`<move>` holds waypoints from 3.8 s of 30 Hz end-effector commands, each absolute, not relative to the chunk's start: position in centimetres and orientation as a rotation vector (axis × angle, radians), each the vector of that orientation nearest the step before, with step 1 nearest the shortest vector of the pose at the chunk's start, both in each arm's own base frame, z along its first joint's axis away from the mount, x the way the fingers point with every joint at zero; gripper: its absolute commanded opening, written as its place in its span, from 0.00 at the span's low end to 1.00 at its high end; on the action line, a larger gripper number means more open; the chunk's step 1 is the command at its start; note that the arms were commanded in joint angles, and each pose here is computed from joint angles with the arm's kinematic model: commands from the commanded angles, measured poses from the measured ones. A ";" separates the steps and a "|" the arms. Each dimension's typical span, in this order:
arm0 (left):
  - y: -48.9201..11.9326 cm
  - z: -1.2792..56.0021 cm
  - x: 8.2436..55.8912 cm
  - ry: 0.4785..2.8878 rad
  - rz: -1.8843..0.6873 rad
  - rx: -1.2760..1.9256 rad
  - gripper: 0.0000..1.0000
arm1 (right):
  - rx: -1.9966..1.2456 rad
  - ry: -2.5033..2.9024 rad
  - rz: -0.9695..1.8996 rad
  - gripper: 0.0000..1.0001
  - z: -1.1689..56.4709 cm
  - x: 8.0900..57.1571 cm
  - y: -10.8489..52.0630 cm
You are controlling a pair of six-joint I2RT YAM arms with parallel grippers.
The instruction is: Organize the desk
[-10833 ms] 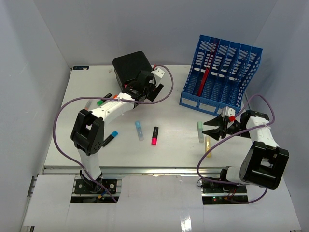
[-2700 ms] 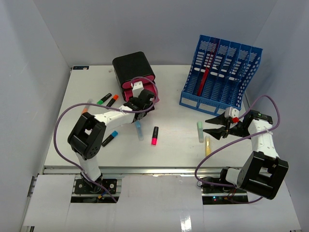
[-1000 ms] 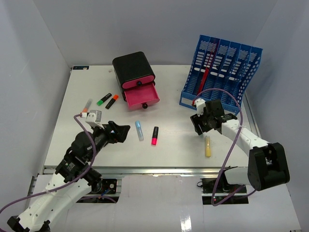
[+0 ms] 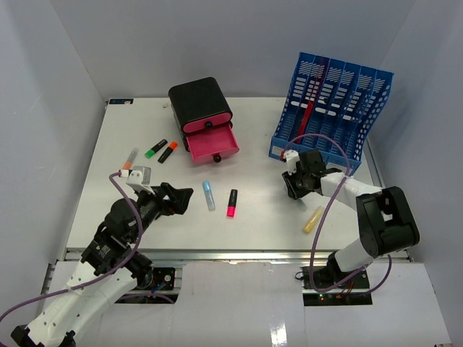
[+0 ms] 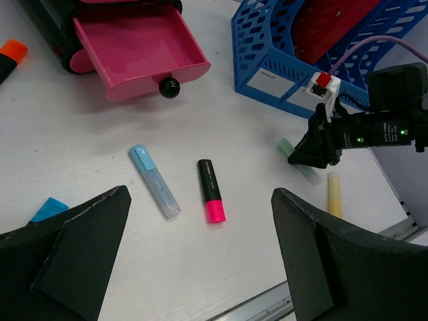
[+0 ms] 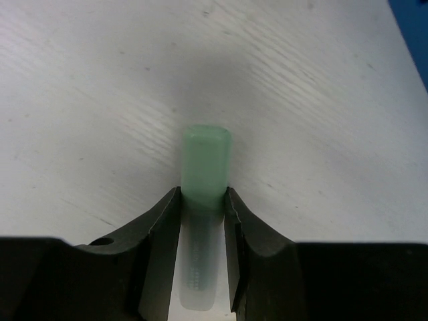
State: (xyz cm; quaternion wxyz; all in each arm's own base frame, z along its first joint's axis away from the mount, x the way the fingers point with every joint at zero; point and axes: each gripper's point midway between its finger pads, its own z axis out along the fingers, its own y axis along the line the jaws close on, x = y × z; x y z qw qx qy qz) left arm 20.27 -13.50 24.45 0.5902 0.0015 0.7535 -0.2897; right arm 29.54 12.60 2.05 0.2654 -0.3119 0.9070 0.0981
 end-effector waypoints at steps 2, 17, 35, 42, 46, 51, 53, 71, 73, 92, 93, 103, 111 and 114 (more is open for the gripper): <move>-12.9 24.5 20.5 1.755 -0.643 -0.013 0.98 | -1.485 2.109 0.691 0.08 7.4 26.9 22.1; -12.2 23.2 20.9 1.808 -0.590 -0.067 0.98 | -1.959 1.217 0.213 0.08 21.5 38.5 38.2; -12.0 22.9 21.1 1.821 -0.571 -0.092 0.98 | -1.803 1.157 0.022 0.48 19.0 45.9 44.0; -11.7 22.0 21.9 1.861 -0.516 -0.132 0.98 | -1.690 1.221 0.168 0.63 24.0 42.7 42.8; -11.5 22.1 23.4 1.887 -0.444 -0.177 0.98 | -1.543 1.315 0.362 0.65 28.6 39.7 39.6; -11.2 23.3 27.8 1.937 -0.309 -0.182 0.98 | -1.418 1.435 0.761 0.68 29.0 34.0 32.7; -10.2 23.1 30.4 1.964 -0.322 -0.185 0.98 | -1.405 1.453 0.842 0.69 27.7 31.8 30.4; 6.7 13.4 45.3 2.187 0.053 -0.220 0.98 | -1.355 1.408 1.026 0.75 21.7 23.9 19.4; 8.3 12.3 45.6 2.191 0.124 -0.198 0.98 | -1.358 1.421 1.029 0.75 21.5 23.9 19.3; 13.6 3.5 47.3 2.370 0.073 -0.178 0.78 | -1.358 1.481 0.965 0.75 20.3 24.8 18.1; 13.6 3.2 47.2 2.377 0.067 -0.180 0.77 | -1.356 1.483 0.966 0.75 20.2 24.8 18.1; 13.9 1.2 45.8 2.430 0.095 -0.306 0.37 | -1.330 1.494 0.965 0.75 20.4 25.1 17.6; 13.7 3.4 45.8 2.371 0.061 -0.463 0.14 | -1.303 1.508 0.955 0.74 20.5 25.5 16.9; 11.9 7.4 46.2 2.265 -0.070 -0.529 0.05 | -1.299 1.508 0.952 0.74 20.5 25.5 16.8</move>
